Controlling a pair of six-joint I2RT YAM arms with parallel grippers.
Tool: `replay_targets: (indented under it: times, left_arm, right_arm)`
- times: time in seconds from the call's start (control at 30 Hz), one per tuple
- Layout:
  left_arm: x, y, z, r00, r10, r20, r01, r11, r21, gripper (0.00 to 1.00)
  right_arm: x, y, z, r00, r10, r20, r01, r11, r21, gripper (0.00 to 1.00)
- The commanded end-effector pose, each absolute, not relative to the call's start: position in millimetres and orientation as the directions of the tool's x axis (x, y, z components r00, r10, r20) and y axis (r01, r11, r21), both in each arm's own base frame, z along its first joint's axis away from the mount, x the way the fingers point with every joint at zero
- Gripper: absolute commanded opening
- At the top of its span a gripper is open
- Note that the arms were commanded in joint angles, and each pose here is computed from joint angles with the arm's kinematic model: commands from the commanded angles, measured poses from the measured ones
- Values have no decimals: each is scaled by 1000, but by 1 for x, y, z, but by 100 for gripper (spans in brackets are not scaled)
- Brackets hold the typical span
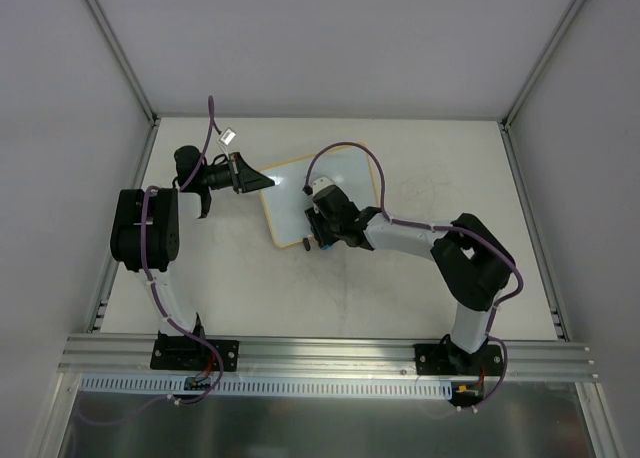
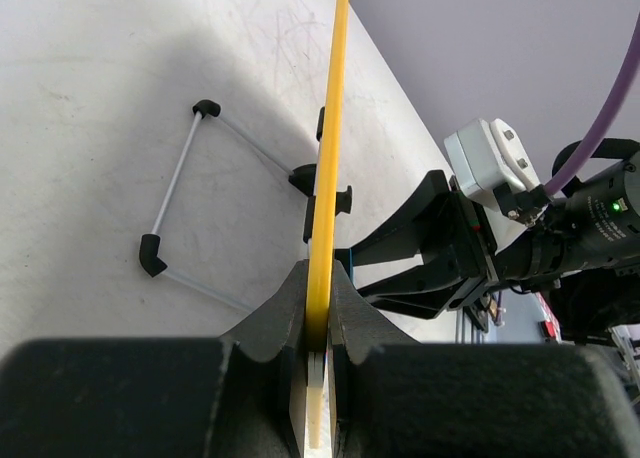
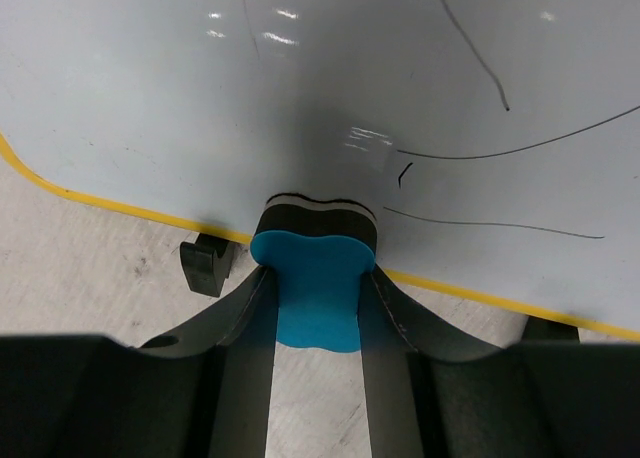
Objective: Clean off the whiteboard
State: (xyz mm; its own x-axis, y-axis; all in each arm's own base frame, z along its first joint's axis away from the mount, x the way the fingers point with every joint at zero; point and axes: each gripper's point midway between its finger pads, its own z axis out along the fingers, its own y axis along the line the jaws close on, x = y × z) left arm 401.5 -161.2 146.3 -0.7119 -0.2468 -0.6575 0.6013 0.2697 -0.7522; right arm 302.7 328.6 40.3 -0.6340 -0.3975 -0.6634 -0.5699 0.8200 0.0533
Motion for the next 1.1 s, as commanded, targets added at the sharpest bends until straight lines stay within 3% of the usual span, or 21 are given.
replay_targets:
  times: [0.0, 1.07]
  left_arm:
    - [403, -161, 158, -664, -244, -707, 654, 269, -707, 0]
    - [398, -166, 160, -655, -231, -719, 670, 260, -695, 0]
  right_arm:
    - [289, 295, 3, -705, -446, -552, -525, 851, -18, 0]
    - [387, 392, 125, -518, -405, -753, -582, 812, -36, 0]
